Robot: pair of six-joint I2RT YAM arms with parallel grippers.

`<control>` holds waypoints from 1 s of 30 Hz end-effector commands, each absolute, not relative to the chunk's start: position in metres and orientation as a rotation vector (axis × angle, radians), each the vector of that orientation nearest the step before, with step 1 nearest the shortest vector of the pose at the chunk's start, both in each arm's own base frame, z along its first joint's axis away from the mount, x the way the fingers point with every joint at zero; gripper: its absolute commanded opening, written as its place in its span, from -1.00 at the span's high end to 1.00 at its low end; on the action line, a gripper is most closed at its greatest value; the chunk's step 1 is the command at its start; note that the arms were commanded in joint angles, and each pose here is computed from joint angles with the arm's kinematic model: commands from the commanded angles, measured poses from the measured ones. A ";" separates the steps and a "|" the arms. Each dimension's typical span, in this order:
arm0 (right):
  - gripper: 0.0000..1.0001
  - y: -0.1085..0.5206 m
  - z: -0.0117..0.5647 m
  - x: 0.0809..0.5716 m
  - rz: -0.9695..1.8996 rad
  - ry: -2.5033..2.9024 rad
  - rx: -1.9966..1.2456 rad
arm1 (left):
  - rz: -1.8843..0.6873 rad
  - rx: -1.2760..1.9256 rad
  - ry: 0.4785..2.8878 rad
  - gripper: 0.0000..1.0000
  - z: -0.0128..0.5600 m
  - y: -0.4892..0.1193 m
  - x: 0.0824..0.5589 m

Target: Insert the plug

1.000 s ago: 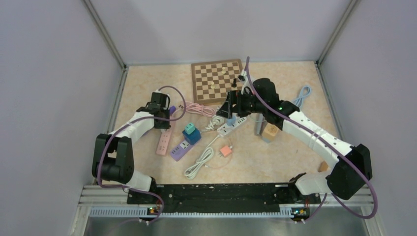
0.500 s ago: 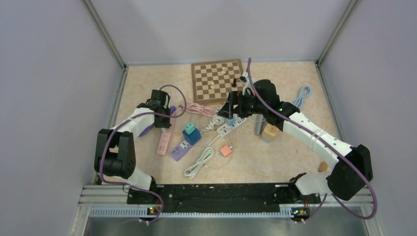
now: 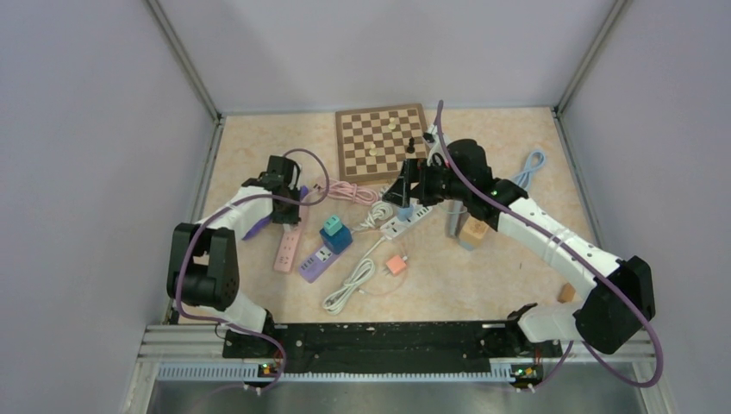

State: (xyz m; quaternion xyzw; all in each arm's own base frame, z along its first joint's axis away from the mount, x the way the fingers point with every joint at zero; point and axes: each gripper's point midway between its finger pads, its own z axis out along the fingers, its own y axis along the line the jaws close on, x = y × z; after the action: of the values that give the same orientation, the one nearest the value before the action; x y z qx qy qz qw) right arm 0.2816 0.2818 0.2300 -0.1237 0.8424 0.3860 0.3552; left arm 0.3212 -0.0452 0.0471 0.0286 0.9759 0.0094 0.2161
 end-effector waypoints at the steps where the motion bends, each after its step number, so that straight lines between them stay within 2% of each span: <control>1: -0.84 0.277 0.247 0.288 0.998 2.114 -0.292 | -0.002 0.087 2.779 0.98 0.030 -0.049 0.306; 3: -0.84 0.277 0.247 0.288 0.998 2.114 -0.291 | 0.002 0.080 2.749 0.88 0.039 -0.049 0.311; 8: -0.84 0.277 0.247 0.288 0.999 2.114 -0.288 | -0.030 0.066 2.678 0.19 0.062 -0.052 0.318; 12: -0.84 0.277 0.247 0.288 1.001 2.111 -0.288 | -0.087 0.050 2.639 -0.05 0.076 -0.060 0.323; 17: -0.84 0.276 0.248 0.287 1.001 2.108 -0.286 | -0.080 0.025 2.610 -0.05 0.089 -0.059 0.328; 24: -0.84 0.275 0.248 0.285 1.001 2.107 -0.284 | 0.005 0.043 2.615 0.33 0.098 -0.047 0.325; 30: -0.84 0.274 0.248 0.284 1.002 2.104 -0.282 | 0.002 0.068 2.670 0.36 0.084 -0.047 0.314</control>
State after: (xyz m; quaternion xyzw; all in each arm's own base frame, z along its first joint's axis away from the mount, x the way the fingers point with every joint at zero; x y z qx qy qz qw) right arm 0.2791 0.2792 0.2285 -0.1190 0.8427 0.3856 0.3564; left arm 0.3156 -0.0475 0.0764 0.0154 0.9731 -0.0004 0.2300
